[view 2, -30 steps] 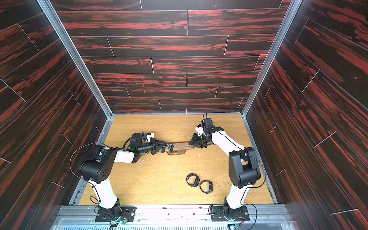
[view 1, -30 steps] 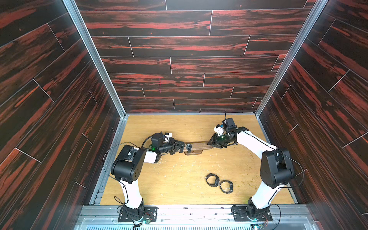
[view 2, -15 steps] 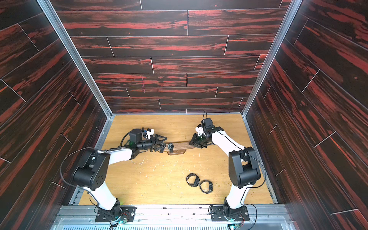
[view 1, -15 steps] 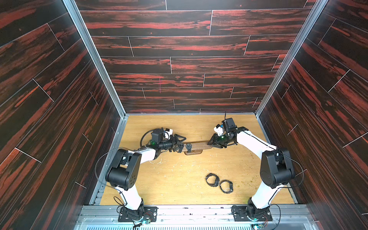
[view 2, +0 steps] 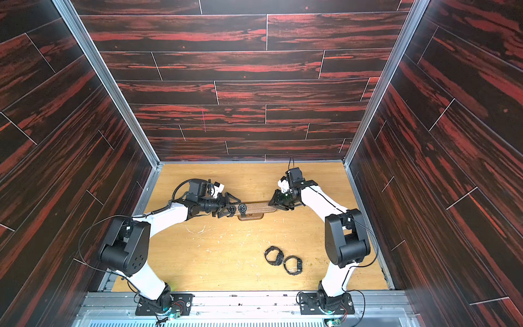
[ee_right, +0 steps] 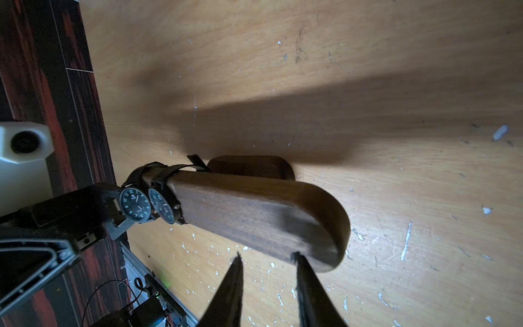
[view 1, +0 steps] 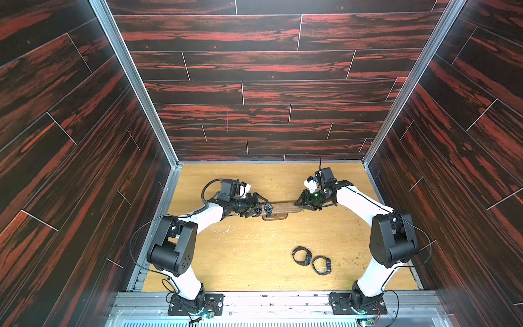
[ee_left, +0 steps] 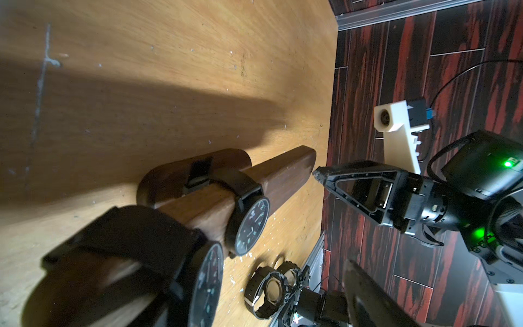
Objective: Place watch on stand
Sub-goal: Place the watch on the stand.
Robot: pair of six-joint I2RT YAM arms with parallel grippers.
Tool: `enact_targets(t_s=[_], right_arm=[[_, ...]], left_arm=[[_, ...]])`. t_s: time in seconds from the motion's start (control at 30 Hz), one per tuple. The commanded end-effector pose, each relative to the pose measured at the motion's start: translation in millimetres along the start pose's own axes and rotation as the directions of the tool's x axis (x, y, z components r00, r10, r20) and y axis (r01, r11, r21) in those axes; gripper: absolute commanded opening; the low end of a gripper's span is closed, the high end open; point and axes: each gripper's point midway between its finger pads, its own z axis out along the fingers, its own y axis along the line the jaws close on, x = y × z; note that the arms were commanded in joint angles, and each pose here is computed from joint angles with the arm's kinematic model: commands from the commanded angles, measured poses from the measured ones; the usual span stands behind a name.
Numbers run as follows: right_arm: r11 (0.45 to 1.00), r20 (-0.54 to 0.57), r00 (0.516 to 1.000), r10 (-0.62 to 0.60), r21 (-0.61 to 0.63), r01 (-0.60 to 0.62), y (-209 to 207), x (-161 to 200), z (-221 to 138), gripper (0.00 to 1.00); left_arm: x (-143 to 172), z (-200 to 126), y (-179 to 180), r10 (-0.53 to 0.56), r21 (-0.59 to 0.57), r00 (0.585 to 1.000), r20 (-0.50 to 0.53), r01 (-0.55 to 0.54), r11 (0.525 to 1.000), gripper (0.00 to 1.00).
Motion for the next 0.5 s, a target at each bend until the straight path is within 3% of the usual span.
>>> enact_targets(t_s=[0.0,0.47], right_arm=[[1.0,-0.014,1.0,-0.006,-0.006,0.006,2,4,2,0.34],[1.0,-0.013,1.0,-0.014,0.004,0.014,-1,6,2,0.33]], left_arm=[[11,2,28,-0.059,-0.122,0.998,-0.024,0.055,0.991,0.83],[7,-17,38,-0.037,-0.328,0.998,-0.052,0.018,0.944,0.85]])
